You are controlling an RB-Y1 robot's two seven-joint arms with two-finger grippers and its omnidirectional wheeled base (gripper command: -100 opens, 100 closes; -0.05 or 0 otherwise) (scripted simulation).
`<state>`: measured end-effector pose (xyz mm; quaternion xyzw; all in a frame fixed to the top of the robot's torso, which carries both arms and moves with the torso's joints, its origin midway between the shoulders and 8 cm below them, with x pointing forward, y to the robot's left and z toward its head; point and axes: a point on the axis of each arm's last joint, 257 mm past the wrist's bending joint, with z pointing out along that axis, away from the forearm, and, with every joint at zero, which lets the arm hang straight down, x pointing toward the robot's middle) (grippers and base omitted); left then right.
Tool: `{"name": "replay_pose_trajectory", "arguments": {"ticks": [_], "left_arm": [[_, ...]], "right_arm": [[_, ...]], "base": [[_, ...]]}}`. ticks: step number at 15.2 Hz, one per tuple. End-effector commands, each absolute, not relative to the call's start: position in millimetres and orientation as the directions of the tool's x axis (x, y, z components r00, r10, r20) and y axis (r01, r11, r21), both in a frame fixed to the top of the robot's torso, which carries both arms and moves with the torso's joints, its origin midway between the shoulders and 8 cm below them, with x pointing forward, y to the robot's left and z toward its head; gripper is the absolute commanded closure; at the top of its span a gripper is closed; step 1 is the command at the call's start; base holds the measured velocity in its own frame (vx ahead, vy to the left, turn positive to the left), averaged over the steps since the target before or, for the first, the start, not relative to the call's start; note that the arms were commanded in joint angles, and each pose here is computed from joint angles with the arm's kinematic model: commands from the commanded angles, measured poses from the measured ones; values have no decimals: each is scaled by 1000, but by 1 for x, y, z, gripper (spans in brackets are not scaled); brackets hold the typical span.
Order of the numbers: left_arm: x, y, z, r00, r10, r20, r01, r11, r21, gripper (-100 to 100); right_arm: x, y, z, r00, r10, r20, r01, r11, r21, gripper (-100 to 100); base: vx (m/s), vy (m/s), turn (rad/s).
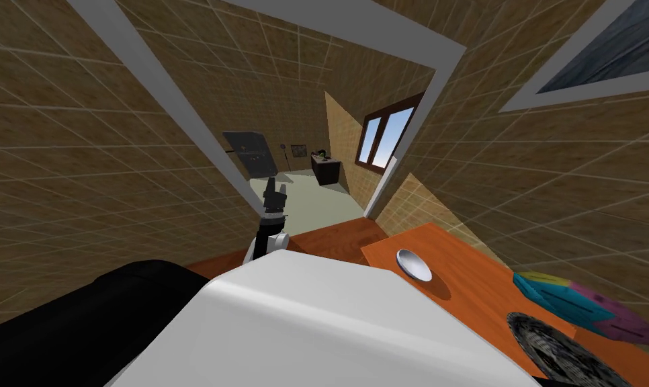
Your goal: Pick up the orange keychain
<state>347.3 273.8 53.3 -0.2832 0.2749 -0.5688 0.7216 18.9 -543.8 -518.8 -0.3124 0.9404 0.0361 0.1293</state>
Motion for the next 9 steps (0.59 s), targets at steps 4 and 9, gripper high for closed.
{"name": "replay_pose_trajectory", "arguments": {"ticks": [4, 9], "left_arm": [[347, 274, 53, 202, -977, -75, 665, 193, -721, 0], [347, 274, 53, 202, -977, -75, 665, 193, -721, 0]], "right_arm": [[-22, -572, -520, -757, -634, -162, -641, 768, -11, -100], [-45, -580, -520, -744, -659, -112, -663, 749, 2, -100]], "base": [[30, -2, 118], [46, -12, 140]]}}
